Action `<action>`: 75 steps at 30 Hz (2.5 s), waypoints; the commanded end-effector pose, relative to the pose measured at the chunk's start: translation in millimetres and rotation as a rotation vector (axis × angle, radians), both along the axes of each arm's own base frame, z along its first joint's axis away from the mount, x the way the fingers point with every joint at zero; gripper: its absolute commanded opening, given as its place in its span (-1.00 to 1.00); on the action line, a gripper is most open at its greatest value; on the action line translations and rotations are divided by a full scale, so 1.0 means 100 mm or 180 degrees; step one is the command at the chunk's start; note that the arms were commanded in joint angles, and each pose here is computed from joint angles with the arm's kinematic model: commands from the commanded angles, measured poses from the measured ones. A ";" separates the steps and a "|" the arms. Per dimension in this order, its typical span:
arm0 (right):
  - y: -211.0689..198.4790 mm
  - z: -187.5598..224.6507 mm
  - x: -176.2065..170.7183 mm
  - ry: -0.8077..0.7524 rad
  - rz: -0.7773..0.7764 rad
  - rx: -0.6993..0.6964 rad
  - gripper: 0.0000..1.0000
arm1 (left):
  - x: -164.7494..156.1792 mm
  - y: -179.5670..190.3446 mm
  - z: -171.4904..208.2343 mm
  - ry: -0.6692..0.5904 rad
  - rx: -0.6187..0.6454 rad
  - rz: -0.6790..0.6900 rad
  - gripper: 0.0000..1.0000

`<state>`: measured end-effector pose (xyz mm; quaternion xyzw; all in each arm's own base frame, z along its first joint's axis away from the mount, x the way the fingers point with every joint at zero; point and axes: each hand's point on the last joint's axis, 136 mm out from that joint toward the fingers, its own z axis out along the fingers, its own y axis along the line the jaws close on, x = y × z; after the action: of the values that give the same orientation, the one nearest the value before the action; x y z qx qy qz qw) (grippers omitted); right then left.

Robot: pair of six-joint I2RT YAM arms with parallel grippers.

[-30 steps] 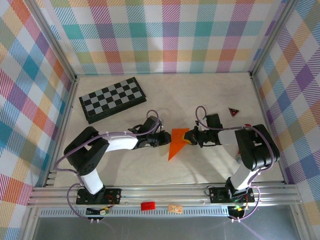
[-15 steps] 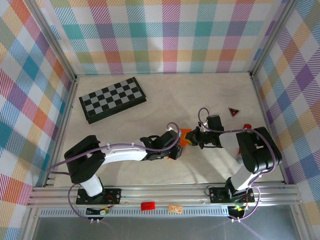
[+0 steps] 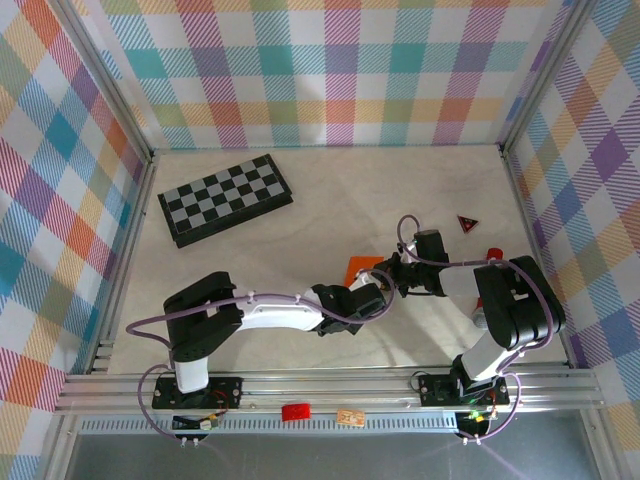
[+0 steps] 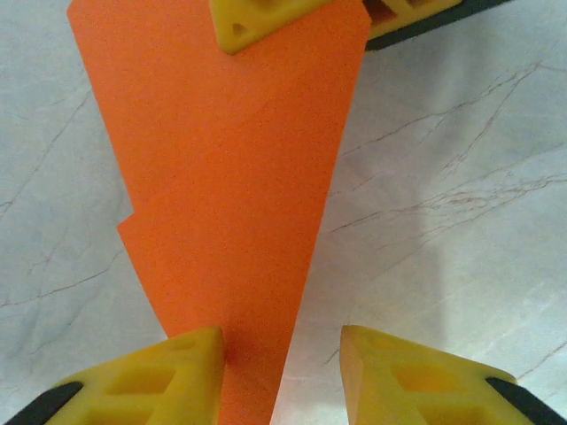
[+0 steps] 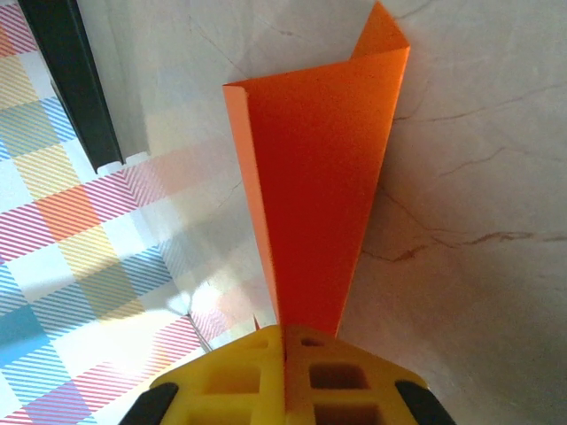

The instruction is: Fold a paper plane with a square sheet of paper (pick it up from the middle)

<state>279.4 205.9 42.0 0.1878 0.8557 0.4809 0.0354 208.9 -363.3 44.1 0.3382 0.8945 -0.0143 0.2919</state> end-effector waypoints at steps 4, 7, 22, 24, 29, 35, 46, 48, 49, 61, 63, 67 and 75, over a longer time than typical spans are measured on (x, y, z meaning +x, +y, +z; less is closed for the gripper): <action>-0.02 0.05 0.00 -0.0035 -0.0024 0.0030 -0.92 | 0.04 0.03 0.02 -0.0242 0.0335 -0.0067 -0.24; -0.02 0.05 0.00 -0.0038 -0.0021 0.0033 -0.92 | 0.06 0.04 0.01 -0.0289 0.0413 -0.0058 -0.28; -0.02 0.05 0.00 -0.0035 -0.0035 0.0024 -0.92 | 0.10 0.06 0.02 -0.0397 0.0516 -0.0041 -0.46; -0.02 0.04 0.00 -0.0032 -0.0033 0.0022 -0.92 | 0.10 0.07 0.03 -0.0410 0.0530 -0.0038 -0.46; -0.02 0.04 0.01 -0.0030 -0.0036 0.0031 -0.93 | 0.11 0.10 0.04 -0.0444 0.0590 -0.0053 -0.51; -0.02 0.04 0.01 -0.0032 -0.0042 0.0032 -0.93 | 0.12 0.09 0.06 -0.0454 0.0567 -0.0055 -0.60; -0.01 0.04 0.01 -0.0025 -0.0040 0.0040 -0.93 | 0.12 -0.01 0.13 -0.0440 0.0404 -0.0057 -0.54; -0.01 0.04 0.01 -0.0025 -0.0041 0.0040 -0.93 | 0.12 -0.02 0.12 -0.0434 0.0395 -0.0062 -0.54; -0.02 0.04 0.02 -0.0024 -0.0044 0.0038 -0.93 | 0.11 -0.02 0.11 -0.0425 0.0401 -0.0069 -0.54; -0.01 0.04 0.02 -0.0032 -0.0039 0.0041 -0.90 | 0.10 0.04 0.05 -0.0414 0.0468 -0.0048 -0.74; -0.01 0.05 0.02 -0.0045 -0.0040 0.0043 -0.88 | 0.10 0.05 0.04 -0.0416 0.0462 -0.0026 -0.80; -0.03 0.07 0.01 -0.0077 -0.0039 0.0003 -0.83 | 0.10 0.07 0.02 -0.0408 0.0444 0.0009 -0.91; -0.16 0.12 0.00 -0.0171 -0.0032 -0.0388 -0.48 | 0.10 0.08 0.00 -0.0375 0.0352 0.0117 -1.00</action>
<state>278.1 199.6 51.0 0.1857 0.8647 0.4636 0.0537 222.3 -357.6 47.4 0.3489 0.8773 0.0624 0.3237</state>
